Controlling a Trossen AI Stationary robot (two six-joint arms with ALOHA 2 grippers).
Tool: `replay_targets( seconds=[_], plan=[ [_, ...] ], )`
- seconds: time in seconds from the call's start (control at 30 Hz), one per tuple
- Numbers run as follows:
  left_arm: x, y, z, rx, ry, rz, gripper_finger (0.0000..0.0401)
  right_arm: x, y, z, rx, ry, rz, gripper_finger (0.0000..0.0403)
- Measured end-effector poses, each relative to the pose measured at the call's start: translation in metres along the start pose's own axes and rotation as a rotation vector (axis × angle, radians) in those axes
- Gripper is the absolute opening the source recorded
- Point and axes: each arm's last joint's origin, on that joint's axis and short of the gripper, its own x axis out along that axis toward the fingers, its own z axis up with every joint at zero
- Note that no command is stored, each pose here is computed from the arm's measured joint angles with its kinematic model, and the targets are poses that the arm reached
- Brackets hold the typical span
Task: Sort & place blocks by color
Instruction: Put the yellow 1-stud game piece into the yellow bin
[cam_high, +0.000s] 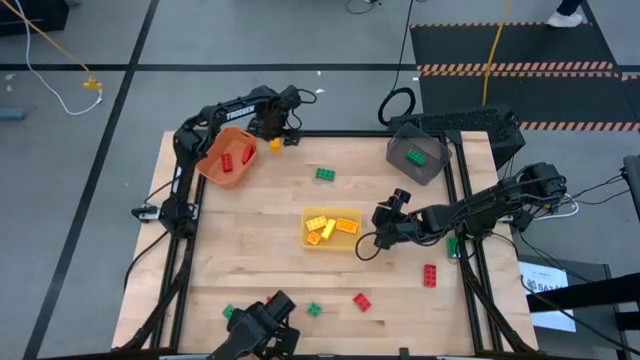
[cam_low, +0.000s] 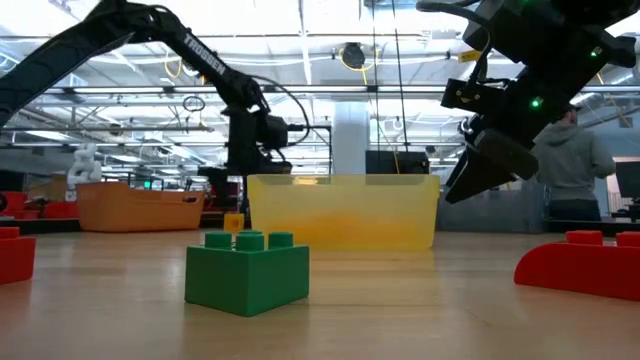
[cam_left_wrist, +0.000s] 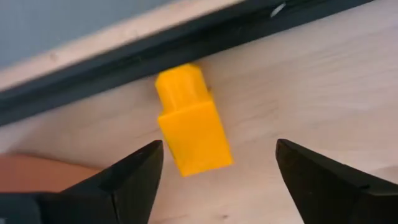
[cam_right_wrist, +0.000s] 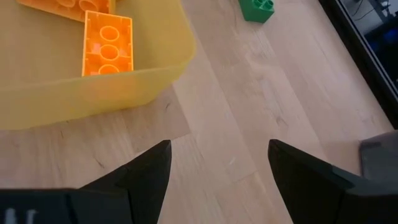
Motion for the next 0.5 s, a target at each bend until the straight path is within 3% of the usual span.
replay_targets(
  seconds=[0.27, 0.5],
  plan=[
    [0.016, 0.007, 0.009, -0.028, 0.007, -0.014, 0.0306, 0.000, 0.000, 0.000, 0.000, 0.000, 0.001, 0.0258],
    [0.016, 0.006, 0.010, -0.016, -0.004, -0.020, 0.0250, 0.000, 0.000, 0.000, 0.000, -0.001, -0.002, 0.0258]
  ],
)
